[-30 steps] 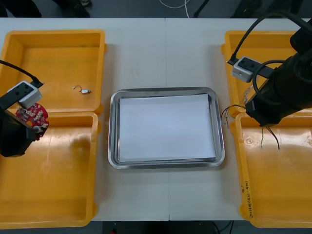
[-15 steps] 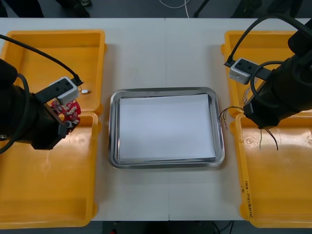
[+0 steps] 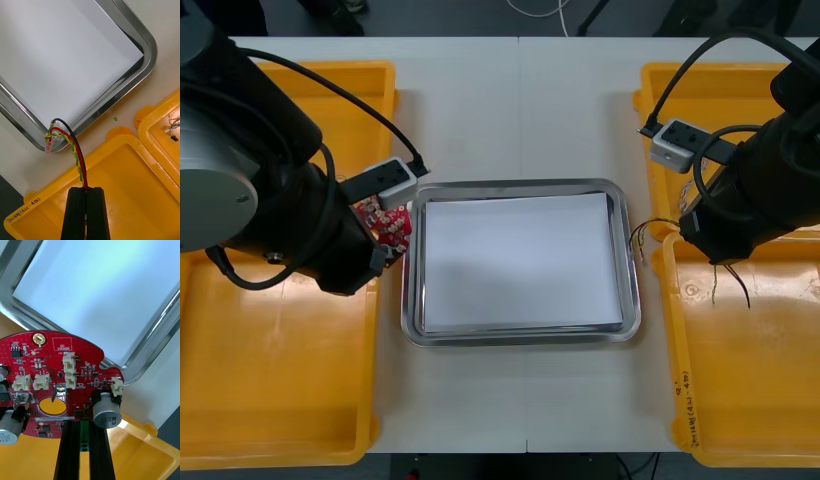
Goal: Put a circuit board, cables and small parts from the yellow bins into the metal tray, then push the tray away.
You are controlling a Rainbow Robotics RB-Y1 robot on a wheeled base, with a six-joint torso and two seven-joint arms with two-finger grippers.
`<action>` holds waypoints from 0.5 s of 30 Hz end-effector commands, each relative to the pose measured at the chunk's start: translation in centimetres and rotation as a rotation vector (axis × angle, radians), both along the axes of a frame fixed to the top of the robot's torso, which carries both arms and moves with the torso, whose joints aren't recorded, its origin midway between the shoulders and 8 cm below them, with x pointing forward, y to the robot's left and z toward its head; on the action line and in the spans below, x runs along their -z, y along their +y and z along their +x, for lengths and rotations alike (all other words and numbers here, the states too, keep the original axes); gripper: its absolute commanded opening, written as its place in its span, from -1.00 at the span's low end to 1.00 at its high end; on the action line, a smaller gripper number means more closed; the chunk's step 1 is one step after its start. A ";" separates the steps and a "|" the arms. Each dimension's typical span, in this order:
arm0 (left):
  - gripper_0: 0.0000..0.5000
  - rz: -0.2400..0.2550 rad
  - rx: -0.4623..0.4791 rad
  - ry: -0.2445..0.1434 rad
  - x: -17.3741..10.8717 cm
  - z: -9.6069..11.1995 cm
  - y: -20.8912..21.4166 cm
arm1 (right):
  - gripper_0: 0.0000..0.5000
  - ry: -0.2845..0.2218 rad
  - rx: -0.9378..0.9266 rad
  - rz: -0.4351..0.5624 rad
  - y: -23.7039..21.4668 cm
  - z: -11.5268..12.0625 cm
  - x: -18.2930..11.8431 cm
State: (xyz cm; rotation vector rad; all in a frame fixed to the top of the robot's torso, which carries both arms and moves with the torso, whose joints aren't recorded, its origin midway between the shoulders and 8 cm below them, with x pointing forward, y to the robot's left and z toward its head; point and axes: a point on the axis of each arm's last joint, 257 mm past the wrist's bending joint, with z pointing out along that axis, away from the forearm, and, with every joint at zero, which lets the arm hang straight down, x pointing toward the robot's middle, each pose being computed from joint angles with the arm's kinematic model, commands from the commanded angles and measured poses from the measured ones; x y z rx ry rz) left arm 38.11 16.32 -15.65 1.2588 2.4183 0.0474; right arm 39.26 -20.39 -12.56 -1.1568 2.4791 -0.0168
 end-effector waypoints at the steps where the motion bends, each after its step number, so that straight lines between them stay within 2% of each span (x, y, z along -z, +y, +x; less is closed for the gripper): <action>1: -0.99 -0.001 0.017 -0.028 -1.1 1.1 -3.0 | -1.00 -0.033 -0.010 -0.012 0.3 0.2 -1.3; 15: -0.99 0.001 0.032 -0.006 1.4 2.6 -7.6 | -1.00 -0.051 0.001 -0.022 0.1 0.6 -1.3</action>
